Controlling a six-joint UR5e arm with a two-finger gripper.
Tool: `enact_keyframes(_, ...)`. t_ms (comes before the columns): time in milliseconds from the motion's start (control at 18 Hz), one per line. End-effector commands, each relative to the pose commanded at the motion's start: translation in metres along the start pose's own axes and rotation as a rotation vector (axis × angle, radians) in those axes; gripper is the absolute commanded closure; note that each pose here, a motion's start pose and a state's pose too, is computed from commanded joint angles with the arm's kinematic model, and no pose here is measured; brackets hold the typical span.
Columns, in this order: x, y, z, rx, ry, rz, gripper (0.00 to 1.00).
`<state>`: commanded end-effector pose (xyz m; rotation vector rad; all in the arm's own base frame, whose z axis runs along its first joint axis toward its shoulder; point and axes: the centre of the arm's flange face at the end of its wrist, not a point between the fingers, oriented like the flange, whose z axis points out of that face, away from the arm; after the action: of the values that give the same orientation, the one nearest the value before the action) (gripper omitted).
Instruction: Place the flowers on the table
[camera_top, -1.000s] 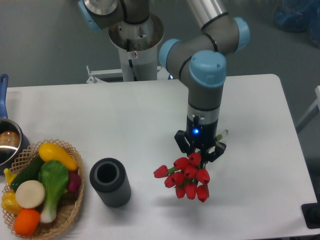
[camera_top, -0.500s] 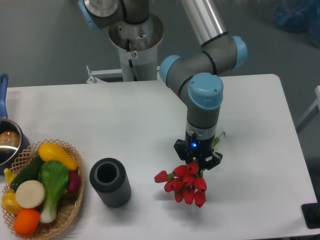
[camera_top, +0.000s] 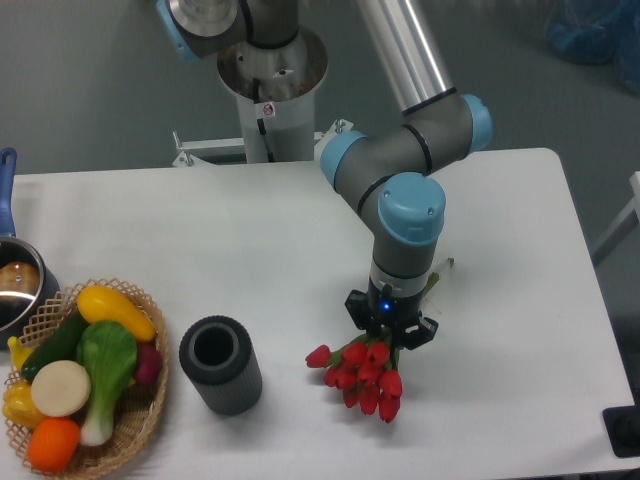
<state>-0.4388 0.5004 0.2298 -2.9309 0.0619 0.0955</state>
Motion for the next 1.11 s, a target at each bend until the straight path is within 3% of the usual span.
enact_keyframes(333,0.000,0.000,0.009,-0.008,0.010,0.000,0.65)
enact_keyframes(444,-0.003,-0.002,0.007,-0.004,0.003,0.001,0.57)
enact_keyframes(667,-0.005,-0.004,0.004,0.002,-0.002,0.002,0.52)
enact_keyframes(722,-0.006,-0.005,0.003,0.005,-0.007,0.003,0.43)
enact_keyframes(833,-0.012,-0.009,-0.002,0.012,-0.021,0.005,0.17)
enact_keyframes(889,-0.015,-0.011,-0.006,0.018,-0.030,0.002,0.15)
enact_keyframes(1000,-0.028,-0.007,-0.017,0.030,-0.050,-0.015,0.00)
enact_keyframes(1111,-0.044,0.010,-0.026,0.033,-0.065,-0.057,0.00)
